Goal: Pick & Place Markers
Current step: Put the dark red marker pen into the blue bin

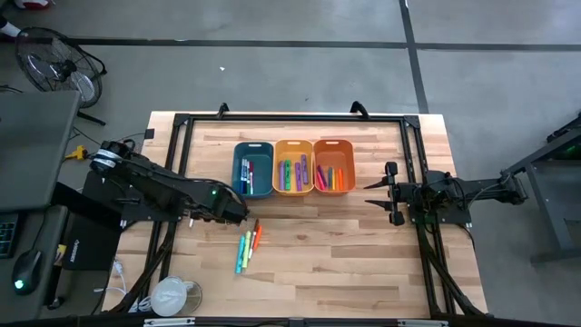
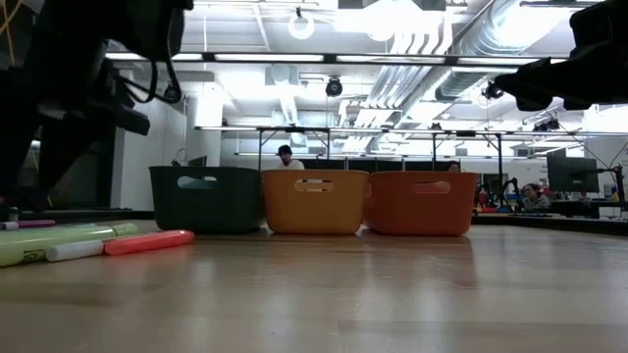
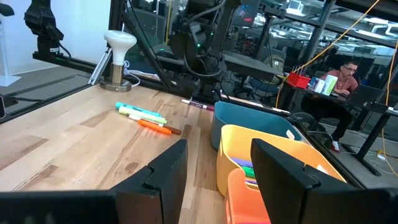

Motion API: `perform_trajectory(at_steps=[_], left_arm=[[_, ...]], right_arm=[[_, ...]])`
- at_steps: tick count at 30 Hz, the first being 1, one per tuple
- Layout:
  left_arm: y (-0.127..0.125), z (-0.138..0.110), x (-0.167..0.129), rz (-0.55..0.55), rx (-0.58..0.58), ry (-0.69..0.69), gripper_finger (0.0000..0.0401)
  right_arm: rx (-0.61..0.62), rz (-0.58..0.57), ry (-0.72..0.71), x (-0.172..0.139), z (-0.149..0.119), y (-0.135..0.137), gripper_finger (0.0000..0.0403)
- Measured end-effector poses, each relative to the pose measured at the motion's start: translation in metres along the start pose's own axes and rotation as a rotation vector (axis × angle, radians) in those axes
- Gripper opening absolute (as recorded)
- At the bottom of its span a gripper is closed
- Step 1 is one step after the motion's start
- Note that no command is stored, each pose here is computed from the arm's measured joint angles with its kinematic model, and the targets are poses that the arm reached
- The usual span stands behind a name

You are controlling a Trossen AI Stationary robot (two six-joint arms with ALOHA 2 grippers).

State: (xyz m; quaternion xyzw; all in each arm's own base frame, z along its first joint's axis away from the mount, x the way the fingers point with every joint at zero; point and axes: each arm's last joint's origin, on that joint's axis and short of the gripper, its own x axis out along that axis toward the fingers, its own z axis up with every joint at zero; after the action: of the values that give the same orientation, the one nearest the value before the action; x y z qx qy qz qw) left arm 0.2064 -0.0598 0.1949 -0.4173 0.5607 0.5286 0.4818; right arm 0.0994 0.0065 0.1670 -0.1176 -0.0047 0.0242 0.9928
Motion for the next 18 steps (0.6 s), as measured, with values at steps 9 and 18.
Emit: perform_trajectory(at_steps=[9, 18], left_arm=[[0.029, 0.005, 0.02, 0.004, -0.043, 0.019, 0.0195], [0.043, 0.013, 0.037, -0.008, -0.117, 0.013, 0.0195]], right_arm=[[0.0, 0.0, 0.0, 0.0, 0.0, 0.0, 0.0167], [0.0, 0.001, 0.001, 0.0, 0.0, 0.0, 0.0167]])
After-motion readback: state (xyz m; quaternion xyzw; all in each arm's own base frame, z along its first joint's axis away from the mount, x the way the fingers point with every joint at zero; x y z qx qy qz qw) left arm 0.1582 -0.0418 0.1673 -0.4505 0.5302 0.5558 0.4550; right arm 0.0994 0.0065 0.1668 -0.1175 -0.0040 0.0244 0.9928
